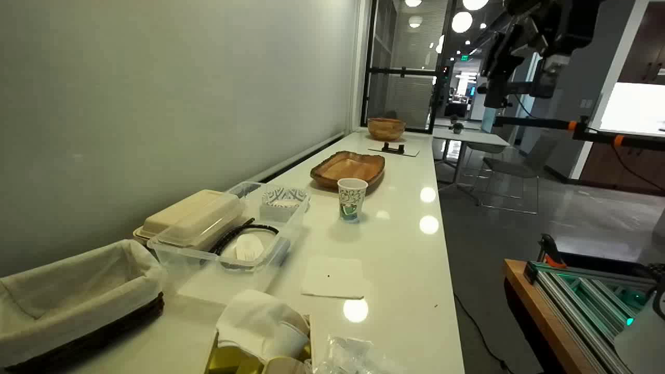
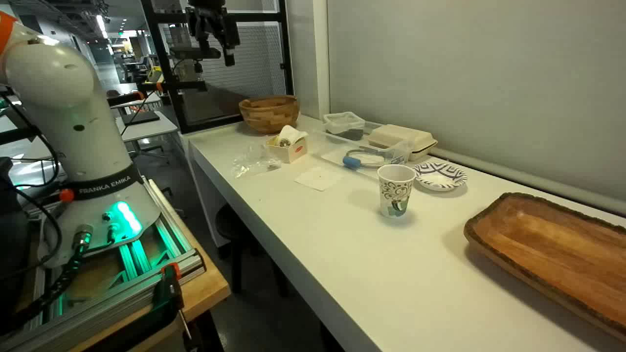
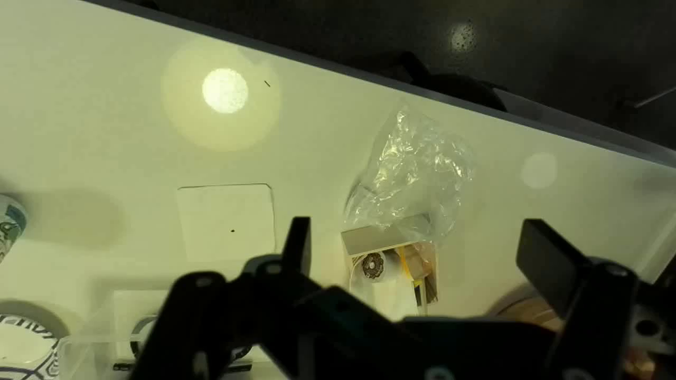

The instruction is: Remove the wooden block out of the box

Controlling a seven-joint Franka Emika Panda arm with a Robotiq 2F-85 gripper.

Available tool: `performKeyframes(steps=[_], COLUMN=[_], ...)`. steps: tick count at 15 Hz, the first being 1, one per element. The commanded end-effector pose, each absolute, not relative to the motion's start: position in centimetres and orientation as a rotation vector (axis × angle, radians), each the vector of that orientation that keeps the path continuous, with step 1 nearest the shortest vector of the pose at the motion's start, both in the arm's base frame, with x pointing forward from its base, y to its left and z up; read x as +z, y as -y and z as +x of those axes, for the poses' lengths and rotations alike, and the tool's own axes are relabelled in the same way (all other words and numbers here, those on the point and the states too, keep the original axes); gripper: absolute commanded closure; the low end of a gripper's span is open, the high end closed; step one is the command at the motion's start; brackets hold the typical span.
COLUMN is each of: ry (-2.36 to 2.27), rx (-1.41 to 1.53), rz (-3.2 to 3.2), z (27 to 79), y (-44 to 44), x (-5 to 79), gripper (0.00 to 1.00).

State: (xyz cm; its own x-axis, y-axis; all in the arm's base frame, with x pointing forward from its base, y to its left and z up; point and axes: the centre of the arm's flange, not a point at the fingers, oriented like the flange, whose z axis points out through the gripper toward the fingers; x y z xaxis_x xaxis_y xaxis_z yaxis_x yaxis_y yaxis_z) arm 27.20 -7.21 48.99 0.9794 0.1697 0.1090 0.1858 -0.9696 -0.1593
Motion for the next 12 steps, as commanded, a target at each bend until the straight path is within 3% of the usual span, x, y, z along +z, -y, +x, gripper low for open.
performKeyframes(steps=[1,8,12], ry=[0.267,0.267,0.555], rx=[-0.141,-0.141,-0.124], rz=[-2.957,-2.957,-2.86], z=[27.2,27.2,30.4], y=[7.2,7.2,4.4], x=[49.0,49.0,45.5], gripper=[0.0,0.0,0.0])
